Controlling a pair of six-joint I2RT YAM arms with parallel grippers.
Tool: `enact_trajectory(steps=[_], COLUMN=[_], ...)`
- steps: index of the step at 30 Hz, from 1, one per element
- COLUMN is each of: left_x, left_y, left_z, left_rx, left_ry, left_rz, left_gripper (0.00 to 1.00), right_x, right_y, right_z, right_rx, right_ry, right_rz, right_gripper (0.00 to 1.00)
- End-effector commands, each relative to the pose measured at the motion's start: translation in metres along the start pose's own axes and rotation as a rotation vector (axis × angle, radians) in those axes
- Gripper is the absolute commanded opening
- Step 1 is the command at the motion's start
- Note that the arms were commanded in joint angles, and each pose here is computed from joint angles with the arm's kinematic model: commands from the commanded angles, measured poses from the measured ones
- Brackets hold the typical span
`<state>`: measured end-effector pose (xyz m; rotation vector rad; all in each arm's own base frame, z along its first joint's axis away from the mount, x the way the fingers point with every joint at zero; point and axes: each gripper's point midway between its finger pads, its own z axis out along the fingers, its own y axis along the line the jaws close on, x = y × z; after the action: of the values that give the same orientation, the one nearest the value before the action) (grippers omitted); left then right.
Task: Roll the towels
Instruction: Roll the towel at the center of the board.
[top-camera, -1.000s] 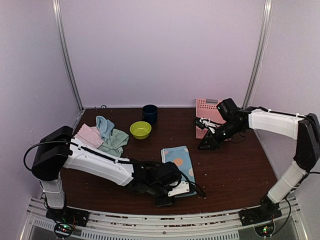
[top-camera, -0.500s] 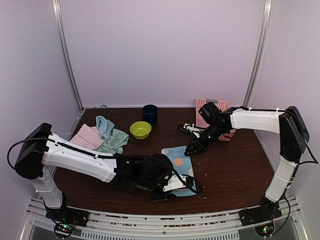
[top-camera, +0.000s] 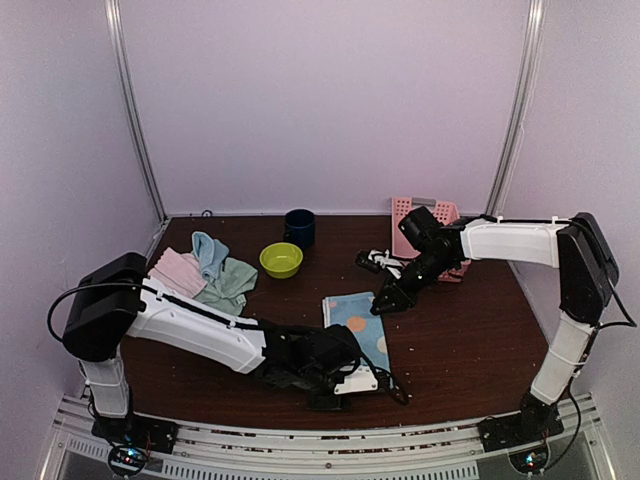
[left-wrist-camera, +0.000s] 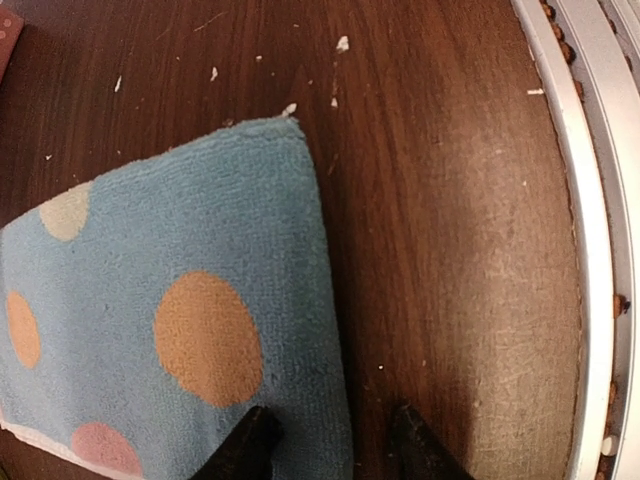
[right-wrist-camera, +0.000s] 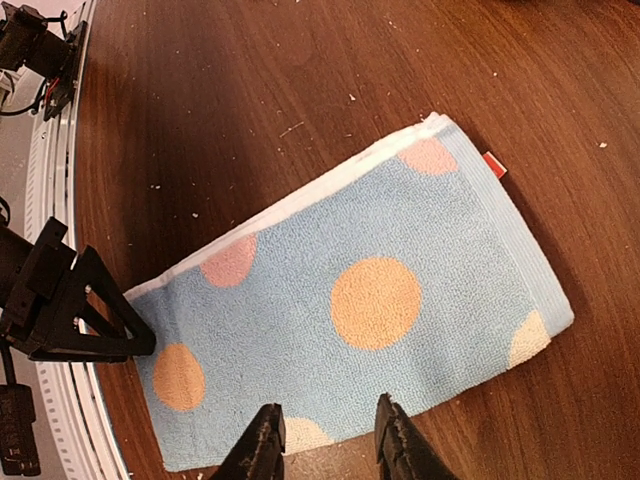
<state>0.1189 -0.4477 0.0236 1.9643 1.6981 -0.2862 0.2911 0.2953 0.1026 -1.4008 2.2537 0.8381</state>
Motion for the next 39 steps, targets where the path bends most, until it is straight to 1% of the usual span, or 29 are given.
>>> enact_trajectory(steps=[1,3,5,7,10,12,14,15,17,19,22,23,26,28,30,31,32,34,37,39], left_x=[0.004,0.008,0.011,0.014,0.016,0.011,0.002,-0.005,-0.015,-0.025,-0.030,-0.032,-0.037,-0.042,-0.041,-0.042,-0.043,-0.044,-0.043,-0.039], left_y=[0.006,0.008,0.008,0.006,0.002,0.002,0.000,-0.001,-0.001,-0.003,-0.003,-0.002,0.003,0.002,0.003,0.005,0.007,0.013,0.016,0.017], left_z=[0.008,0.012,0.017,0.022,0.022,0.019,0.015,0.012,0.007,0.003,0.002,0.002,0.001,-0.002,-0.001,-0.001,-0.001,0.000,0.004,0.006], left_rx=[-0.034,-0.049,-0.050,-0.037,-0.011,0.011,0.061,0.094,0.159,0.238,0.367,0.405,0.481,0.550,0.617,0.644,0.667,0.702,0.752,0.791], left_ry=[0.027,0.045,0.066,0.092,0.110,0.086,0.048,0.024,-0.014,-0.056,-0.093,-0.110,-0.168,-0.201,-0.208,-0.219,-0.230,-0.237,-0.229,-0.228], left_rz=[0.018,0.023,0.025,0.019,0.009,-0.017,-0.058,-0.084,-0.135,-0.189,-0.282,-0.314,-0.399,-0.455,-0.519,-0.543,-0.568,-0.613,-0.683,-0.731], left_gripper=[0.43,0.40,0.36,0.29,0.17,0.11,0.08,0.07,0.05,0.03,0.03,0.03,0.02,0.02,0.02,0.02,0.02,0.02,0.02,0.02], right_x=[-0.002,-0.004,-0.009,-0.017,-0.028,-0.042,-0.057,-0.062,-0.066,-0.063,-0.042,-0.033,-0.002,0.023,0.052,0.068,0.084,0.094,0.100,0.104], right_y=[0.005,0.006,0.006,0.007,0.006,0.013,0.013,0.017,0.029,0.049,0.074,0.077,0.073,0.076,0.084,0.086,0.087,0.085,0.095,0.098], right_z=[-0.006,-0.010,-0.017,-0.031,-0.067,-0.105,-0.147,-0.167,-0.197,-0.209,-0.204,-0.200,-0.187,-0.180,-0.170,-0.161,-0.153,-0.146,-0.128,-0.110], right_rx=[-0.008,-0.004,0.005,0.017,0.071,0.131,0.267,0.312,0.349,0.315,0.232,0.223,0.271,0.276,0.249,0.232,0.216,0.216,0.136,0.115], right_ry=[-0.012,-0.019,-0.033,-0.062,-0.104,-0.197,-0.315,-0.350,-0.389,-0.378,-0.317,-0.302,-0.258,-0.195,-0.113,-0.065,-0.009,0.032,0.069,0.112], right_rz=[-0.020,-0.023,-0.020,-0.011,-0.024,-0.055,-0.048,-0.060,-0.078,-0.122,-0.184,-0.193,-0.179,-0.196,-0.248,-0.278,-0.349,-0.366,-0.421,-0.461], right_gripper=[0.34,0.34,0.34,0.34,0.34,0.36,0.42,0.43,0.46,0.48,0.49,0.47,0.44,0.44,0.44,0.44,0.43,0.42,0.40,0.40])
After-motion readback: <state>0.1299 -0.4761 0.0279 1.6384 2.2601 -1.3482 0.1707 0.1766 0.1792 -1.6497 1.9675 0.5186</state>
